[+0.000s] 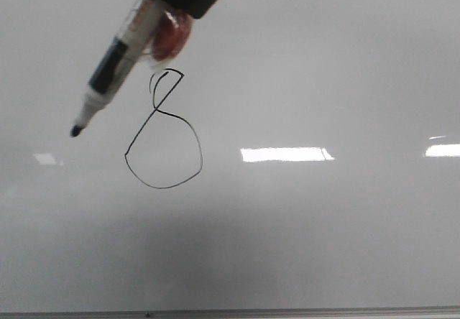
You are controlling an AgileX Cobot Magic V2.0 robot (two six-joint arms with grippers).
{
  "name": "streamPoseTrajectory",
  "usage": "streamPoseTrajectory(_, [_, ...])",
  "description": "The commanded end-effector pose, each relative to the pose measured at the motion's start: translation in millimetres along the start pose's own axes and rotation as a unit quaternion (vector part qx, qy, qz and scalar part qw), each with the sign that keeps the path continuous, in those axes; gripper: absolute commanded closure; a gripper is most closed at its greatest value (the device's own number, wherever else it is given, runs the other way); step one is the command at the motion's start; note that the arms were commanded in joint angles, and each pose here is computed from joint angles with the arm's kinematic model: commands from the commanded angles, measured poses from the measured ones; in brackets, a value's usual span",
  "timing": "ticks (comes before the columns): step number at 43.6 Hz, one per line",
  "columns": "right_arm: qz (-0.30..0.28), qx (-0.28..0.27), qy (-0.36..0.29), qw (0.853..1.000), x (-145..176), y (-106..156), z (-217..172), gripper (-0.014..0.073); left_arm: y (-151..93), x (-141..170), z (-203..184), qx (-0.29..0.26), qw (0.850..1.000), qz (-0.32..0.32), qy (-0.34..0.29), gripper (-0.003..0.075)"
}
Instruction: Write number 8 on whiteboard
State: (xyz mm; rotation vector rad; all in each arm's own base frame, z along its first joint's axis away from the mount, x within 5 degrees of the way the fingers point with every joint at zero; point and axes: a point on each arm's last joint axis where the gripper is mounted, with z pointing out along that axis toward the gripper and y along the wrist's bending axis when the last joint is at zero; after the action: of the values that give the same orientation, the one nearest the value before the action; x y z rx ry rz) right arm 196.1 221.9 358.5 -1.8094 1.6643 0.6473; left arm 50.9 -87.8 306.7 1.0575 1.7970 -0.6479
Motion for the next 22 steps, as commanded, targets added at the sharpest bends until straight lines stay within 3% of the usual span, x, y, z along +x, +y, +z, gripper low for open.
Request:
streamPoseTrajectory(1, [-0.035, 0.012, -0.041, 0.998, -23, 17, -14, 0.0656, 1, -24, 6, -0.002, 1.000, 0.000, 0.000, 0.0267])
streamPoseTrajectory(4, [-0.048, 0.007, -0.048, 0.998, -30, 24, -10, 0.0656, 1, -29, 14, 0.000, 1.000, 0.010, 0.025, 0.0184])
streamPoseTrajectory(7, [-0.058, 0.002, -0.054, 0.997, -35, 30, -7, 0.0656, 1, -32, 21, 0.005, 0.999, 0.029, 0.042, 0.0200])
streamPoseTrajectory(22, [-0.080, -0.013, -0.073, 0.994, -48, 47, 1, 0.0656, 1, -33, 33, 0.008, 0.998, 0.045, 0.054, 0.0488])
